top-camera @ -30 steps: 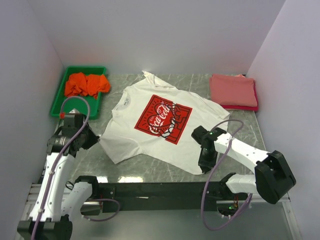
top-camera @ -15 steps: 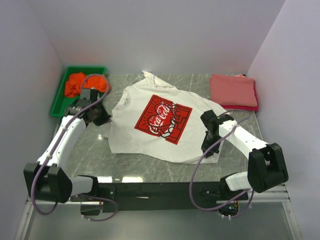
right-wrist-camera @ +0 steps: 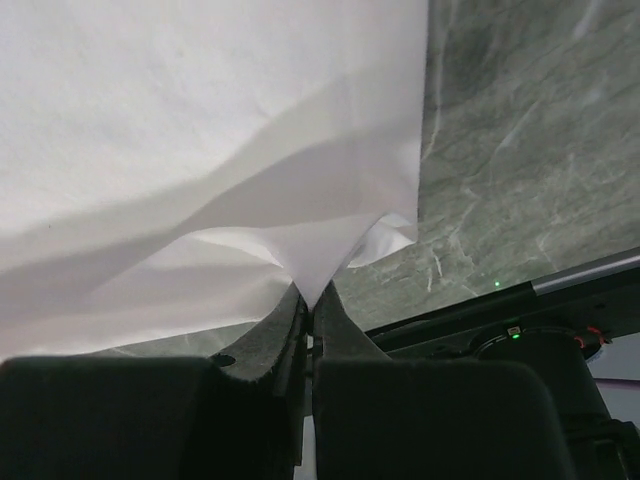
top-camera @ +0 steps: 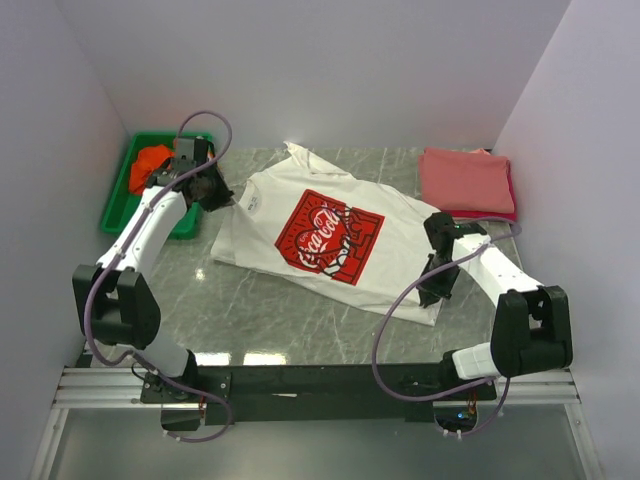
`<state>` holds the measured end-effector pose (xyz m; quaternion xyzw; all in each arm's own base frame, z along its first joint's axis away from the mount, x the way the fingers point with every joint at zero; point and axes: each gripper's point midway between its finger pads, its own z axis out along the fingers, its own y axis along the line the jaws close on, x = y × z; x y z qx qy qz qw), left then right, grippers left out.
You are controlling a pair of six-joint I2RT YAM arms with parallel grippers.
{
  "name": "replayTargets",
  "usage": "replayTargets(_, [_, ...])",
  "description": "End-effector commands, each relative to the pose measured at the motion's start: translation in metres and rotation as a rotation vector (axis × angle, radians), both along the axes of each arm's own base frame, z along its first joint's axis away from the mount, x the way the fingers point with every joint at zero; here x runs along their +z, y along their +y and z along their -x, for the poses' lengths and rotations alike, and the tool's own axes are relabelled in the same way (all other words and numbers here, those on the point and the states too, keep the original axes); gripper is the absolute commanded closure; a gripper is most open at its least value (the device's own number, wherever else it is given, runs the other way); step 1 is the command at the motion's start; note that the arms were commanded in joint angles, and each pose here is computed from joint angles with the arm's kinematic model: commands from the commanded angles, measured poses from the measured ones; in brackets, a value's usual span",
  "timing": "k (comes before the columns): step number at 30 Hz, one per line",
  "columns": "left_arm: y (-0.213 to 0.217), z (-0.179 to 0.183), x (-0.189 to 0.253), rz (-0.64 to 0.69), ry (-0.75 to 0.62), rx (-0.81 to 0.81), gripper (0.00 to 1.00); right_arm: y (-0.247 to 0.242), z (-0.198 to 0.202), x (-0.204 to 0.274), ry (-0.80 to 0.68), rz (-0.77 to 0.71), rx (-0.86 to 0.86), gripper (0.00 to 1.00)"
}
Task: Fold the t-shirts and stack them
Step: Fold the tshirt
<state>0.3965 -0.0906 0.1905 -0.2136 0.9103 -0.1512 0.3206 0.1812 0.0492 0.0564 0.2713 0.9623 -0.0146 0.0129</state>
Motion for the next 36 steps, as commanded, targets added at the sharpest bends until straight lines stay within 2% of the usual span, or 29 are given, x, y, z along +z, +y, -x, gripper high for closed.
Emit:
replayTargets(1, [-0.009,-0.028,0.027,0.029,-0.098,-0.018,0.99,-0.014,-0.012,0.005,-0.034,0.021,-0.025,1.0])
replayTargets(11, [-0.024,-0.066,0.03,0.075,-0.142,-0.049,0.99,-0.034,-0.033,0.005,-0.054,0.04,-0.074,1.0])
replayTargets(22, [-0.035,-0.105,0.023,0.064,-0.153,-0.075,0.99,-0.045,-0.063,0.002,-0.047,0.08,-0.062,1.0])
replayTargets(36, [-0.043,-0.131,-0.005,0.047,-0.112,-0.116,0.99,-0.06,-0.083,-0.005,-0.021,0.113,-0.071,1.0])
